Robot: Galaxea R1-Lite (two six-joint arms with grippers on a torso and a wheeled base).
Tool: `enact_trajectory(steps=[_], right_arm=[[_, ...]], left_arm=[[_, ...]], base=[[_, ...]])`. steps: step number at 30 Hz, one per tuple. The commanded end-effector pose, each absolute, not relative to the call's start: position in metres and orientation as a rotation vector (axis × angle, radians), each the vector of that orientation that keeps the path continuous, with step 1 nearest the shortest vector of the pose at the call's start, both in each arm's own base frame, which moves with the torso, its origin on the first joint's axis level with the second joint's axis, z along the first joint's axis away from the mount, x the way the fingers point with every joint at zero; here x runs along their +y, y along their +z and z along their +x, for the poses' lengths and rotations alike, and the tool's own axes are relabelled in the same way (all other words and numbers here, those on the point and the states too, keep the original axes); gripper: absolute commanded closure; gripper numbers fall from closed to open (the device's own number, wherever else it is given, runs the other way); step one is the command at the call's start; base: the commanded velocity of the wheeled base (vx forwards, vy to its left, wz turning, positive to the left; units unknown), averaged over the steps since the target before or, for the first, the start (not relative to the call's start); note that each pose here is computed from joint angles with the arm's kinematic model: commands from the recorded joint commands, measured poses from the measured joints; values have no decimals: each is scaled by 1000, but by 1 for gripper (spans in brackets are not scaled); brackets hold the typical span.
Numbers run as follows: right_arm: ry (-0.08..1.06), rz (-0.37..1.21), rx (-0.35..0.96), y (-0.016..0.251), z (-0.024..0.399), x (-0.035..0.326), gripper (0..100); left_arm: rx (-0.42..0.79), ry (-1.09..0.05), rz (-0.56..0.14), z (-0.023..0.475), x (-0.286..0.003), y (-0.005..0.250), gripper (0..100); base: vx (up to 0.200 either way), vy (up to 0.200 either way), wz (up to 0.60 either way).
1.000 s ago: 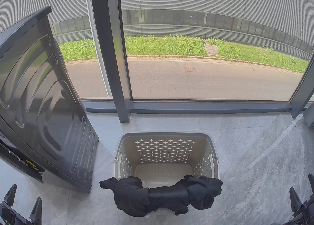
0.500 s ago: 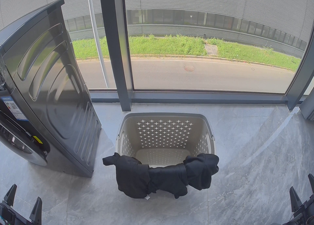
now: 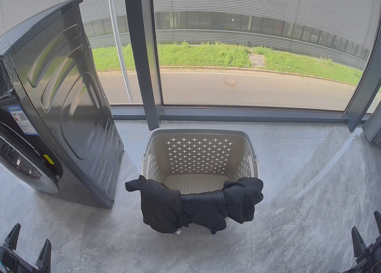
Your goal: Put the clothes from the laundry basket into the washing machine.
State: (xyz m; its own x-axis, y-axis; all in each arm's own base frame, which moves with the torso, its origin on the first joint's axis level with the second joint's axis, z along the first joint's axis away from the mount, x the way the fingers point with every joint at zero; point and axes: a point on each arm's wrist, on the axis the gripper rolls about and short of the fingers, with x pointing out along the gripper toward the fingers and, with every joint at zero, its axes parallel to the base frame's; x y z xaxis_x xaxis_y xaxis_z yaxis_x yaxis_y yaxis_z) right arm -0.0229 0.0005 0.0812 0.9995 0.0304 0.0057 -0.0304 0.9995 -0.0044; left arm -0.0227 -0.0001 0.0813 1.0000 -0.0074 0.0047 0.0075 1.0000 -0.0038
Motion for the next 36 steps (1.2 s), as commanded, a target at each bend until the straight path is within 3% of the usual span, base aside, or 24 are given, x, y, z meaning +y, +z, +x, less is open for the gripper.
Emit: enact_trajectory(steps=[1,36], right_arm=[[31,-5,-5,76,-23,0,0],[32,-5,-5,76,-23,0,0]], left_arm=[[-8,-8,-5,-23,0,77,0],[-8,-8,-6,-23,0,77,0]], base=[[0,200,0],[0,200,0]])
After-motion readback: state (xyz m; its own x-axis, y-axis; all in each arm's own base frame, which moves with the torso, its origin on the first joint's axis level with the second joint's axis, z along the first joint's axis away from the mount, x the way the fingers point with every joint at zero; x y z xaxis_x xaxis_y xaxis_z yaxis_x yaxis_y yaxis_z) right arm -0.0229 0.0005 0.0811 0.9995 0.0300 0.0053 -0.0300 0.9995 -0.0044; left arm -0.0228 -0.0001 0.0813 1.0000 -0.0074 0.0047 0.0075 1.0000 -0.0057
